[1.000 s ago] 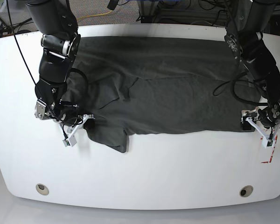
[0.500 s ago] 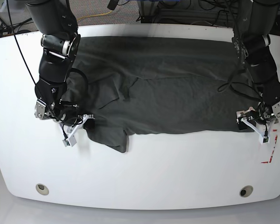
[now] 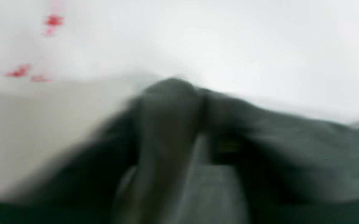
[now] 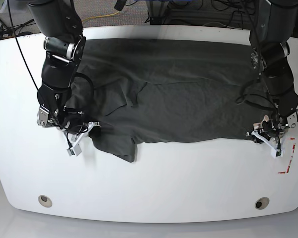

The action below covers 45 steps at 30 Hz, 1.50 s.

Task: Fold the T-shirt properly
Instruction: 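Fold the hem over onto the held edge with both grippers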

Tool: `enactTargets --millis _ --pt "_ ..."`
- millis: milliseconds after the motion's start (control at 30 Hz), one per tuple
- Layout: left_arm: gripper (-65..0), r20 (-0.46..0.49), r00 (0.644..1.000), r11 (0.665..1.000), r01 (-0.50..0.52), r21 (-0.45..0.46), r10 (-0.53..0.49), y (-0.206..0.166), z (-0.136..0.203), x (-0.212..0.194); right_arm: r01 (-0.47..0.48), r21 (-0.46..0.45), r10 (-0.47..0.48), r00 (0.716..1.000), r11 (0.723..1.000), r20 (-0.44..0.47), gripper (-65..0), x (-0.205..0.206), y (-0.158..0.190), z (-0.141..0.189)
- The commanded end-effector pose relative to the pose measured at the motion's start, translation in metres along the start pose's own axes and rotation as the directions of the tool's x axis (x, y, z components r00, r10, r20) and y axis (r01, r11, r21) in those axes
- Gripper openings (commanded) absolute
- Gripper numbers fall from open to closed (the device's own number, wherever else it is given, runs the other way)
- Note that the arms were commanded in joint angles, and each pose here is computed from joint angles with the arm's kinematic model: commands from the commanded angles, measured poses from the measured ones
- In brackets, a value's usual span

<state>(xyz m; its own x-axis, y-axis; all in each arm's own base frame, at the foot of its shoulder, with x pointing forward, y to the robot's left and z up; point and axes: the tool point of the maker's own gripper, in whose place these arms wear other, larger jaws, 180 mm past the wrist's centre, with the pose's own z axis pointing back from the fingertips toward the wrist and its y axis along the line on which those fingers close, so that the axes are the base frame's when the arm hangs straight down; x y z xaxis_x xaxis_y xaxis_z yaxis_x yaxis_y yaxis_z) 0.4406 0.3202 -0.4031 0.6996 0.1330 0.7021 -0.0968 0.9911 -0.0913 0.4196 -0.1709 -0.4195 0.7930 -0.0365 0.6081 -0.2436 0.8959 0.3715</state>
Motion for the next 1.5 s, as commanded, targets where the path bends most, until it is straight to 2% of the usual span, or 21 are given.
enactTargets --millis 0,100,200,333,433,533,600,733,867,1200,1367,1467 --pt "-64.9 0.055 0.998 1.0 0.006 0.0 -0.006 0.003 0.004 0.022 -0.028 -0.015 0.029 0.998 0.999 0.056 -65.0 0.031 -0.004 0.01" --pt "-64.6 0.059 0.998 1.0 0.008 0.002 -0.008 0.003 0.005 0.024 -0.037 -0.019 0.039 0.997 0.999 0.073 -65.0 0.042 -0.004 0.012" --pt "-65.0 0.12 0.992 0.999 0.036 0.021 -0.038 0.006 0.015 0.046 -0.051 -0.025 0.054 0.994 0.998 0.094 -65.0 0.053 -0.004 0.016" --pt "-65.0 0.133 0.988 0.996 0.076 0.035 -0.08 -0.002 0.024 0.052 -0.096 -0.07 0.104 0.987 0.993 0.123 -65.0 0.07 -0.011 0.033" --pt "-65.0 0.15 0.978 0.989 0.138 0.058 -0.146 -0.002 0.043 0.067 -0.131 -0.1 0.141 0.984 0.986 0.108 -65.0 0.077 -0.013 0.044" --pt "-65.0 0.155 0.964 0.976 0.216 0.024 -0.217 -0.021 0.053 0.069 -0.176 -0.137 0.192 0.974 0.975 0.117 -65.0 0.09 -0.012 0.059" --pt "-65.0 0.154 0.954 0.966 0.257 0.021 -0.257 -0.028 0.061 0.071 -0.192 -0.158 0.208 0.974 0.969 0.092 -65.0 0.085 -0.015 0.065" --pt "-65.0 0.133 0.941 0.95 0.304 0.064 -0.31 -0.024 0.078 0.064 -0.23 -0.212 0.252 0.964 0.95 0.087 -65.0 0.088 -0.021 0.085" --pt "-65.0 0.115 0.93 0.935 0.34 0.1 -0.35 -0.028 0.095 0.055 -0.269 -0.262 0.29 0.956 0.927 0.046 -65.0 0.082 -0.023 0.103" --pt "-65.0 0.005 0.893 0.872 0.439 0.218 -0.451 -0.021 0.151 0.02 -0.387 -0.373 0.387 0.919 0.844 -0.077 -65.0 0.038 -0.015 0.145" --pt "-65.0 -0.053 0.877 0.85 0.477 0.223 -0.478 -0.02 0.164 -0.006 -0.427 -0.382 0.412 0.903 0.82 -0.124 -65.0 0.005 -0.006 0.155" --pt "-65.0 -0.103 0.864 0.841 0.504 0.199 -0.493 -0.014 0.165 -0.027 -0.421 -0.387 0.398 0.906 0.821 -0.142 -65.0 -0.016 -0.005 0.162"
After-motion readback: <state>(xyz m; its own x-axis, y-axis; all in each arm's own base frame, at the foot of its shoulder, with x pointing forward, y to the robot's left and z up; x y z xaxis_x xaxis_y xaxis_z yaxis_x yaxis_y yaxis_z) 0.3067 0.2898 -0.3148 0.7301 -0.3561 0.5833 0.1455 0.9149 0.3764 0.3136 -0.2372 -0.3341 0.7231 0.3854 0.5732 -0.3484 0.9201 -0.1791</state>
